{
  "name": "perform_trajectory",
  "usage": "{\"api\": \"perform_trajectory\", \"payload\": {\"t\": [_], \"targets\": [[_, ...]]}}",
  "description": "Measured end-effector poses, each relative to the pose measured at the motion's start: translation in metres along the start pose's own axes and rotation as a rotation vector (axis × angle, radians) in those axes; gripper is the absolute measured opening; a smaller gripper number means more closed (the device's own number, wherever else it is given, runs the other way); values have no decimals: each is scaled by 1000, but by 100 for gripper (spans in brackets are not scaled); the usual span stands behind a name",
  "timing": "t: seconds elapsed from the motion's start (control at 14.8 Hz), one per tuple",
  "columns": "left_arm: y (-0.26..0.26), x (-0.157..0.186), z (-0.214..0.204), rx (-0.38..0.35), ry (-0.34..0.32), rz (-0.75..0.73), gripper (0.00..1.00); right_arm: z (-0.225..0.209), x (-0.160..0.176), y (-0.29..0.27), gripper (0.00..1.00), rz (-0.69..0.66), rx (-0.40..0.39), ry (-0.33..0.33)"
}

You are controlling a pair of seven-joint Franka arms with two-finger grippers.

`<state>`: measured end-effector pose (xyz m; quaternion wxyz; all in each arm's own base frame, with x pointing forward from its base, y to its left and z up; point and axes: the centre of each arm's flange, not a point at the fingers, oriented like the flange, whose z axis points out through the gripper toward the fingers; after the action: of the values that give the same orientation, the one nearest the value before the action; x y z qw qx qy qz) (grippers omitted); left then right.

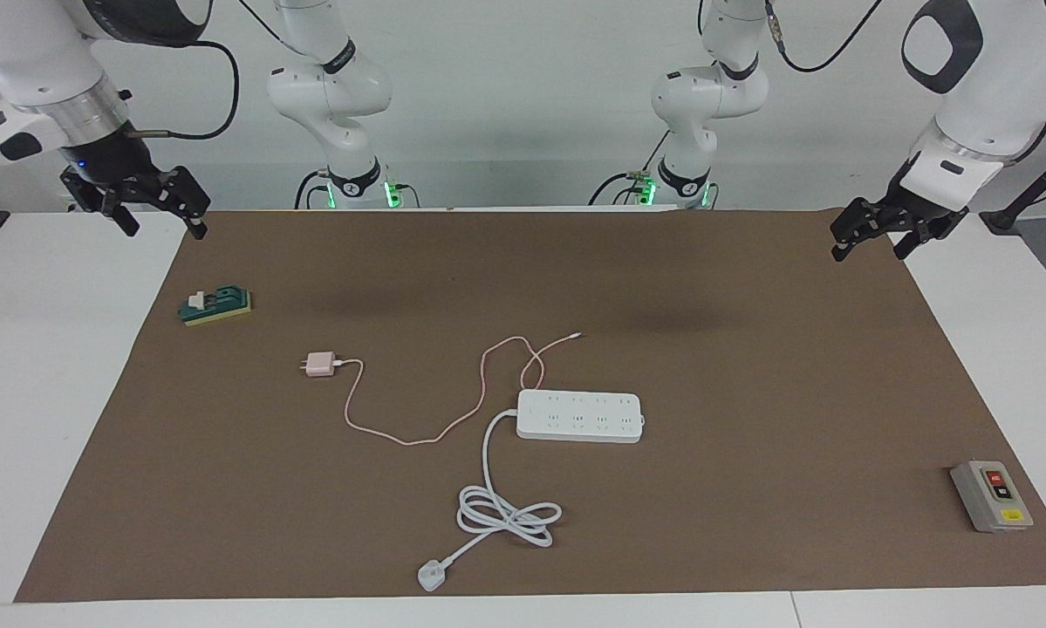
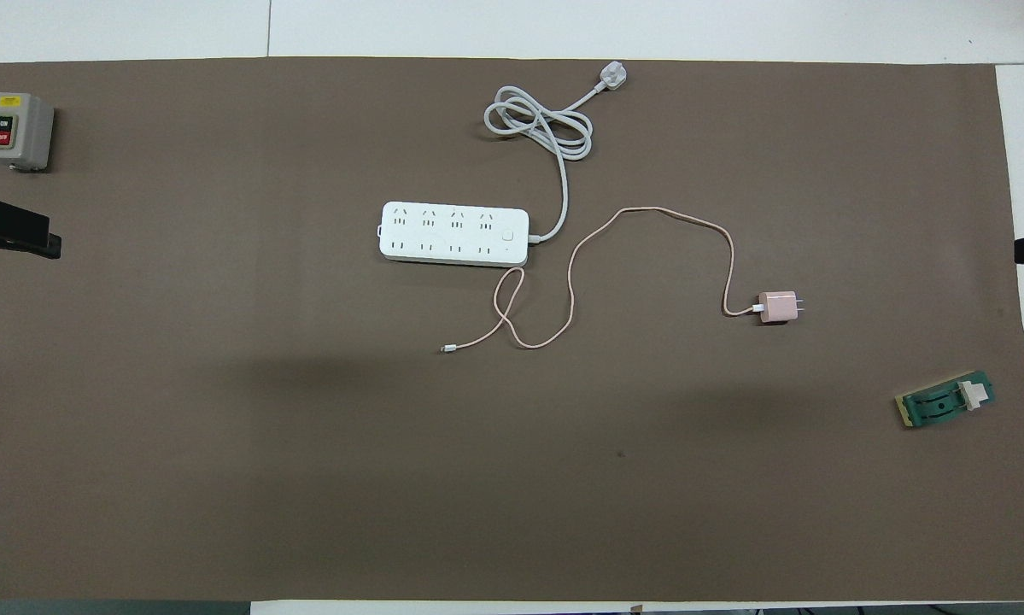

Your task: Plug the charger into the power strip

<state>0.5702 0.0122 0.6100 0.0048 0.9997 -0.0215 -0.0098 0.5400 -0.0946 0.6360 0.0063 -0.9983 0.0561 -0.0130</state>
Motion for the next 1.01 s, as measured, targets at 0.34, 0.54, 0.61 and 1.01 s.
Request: {"api": "perform_trajectory", "payload": {"t": [0.34,0.54,0.61,1.01], "targets": [[0,0,2,-1,-12,-5,100,3,0,-9,100,56,4,-11],[1,1,6,-14,-18,-5,100,6,0,-31,100,204,6,-19],[3,2,6,-36,-18,-7,100,9,0,-41,100,277,13,-26],[8,3,8,-124,-17,-20,100,57,-2,-45,100,647,106,-185]]}}
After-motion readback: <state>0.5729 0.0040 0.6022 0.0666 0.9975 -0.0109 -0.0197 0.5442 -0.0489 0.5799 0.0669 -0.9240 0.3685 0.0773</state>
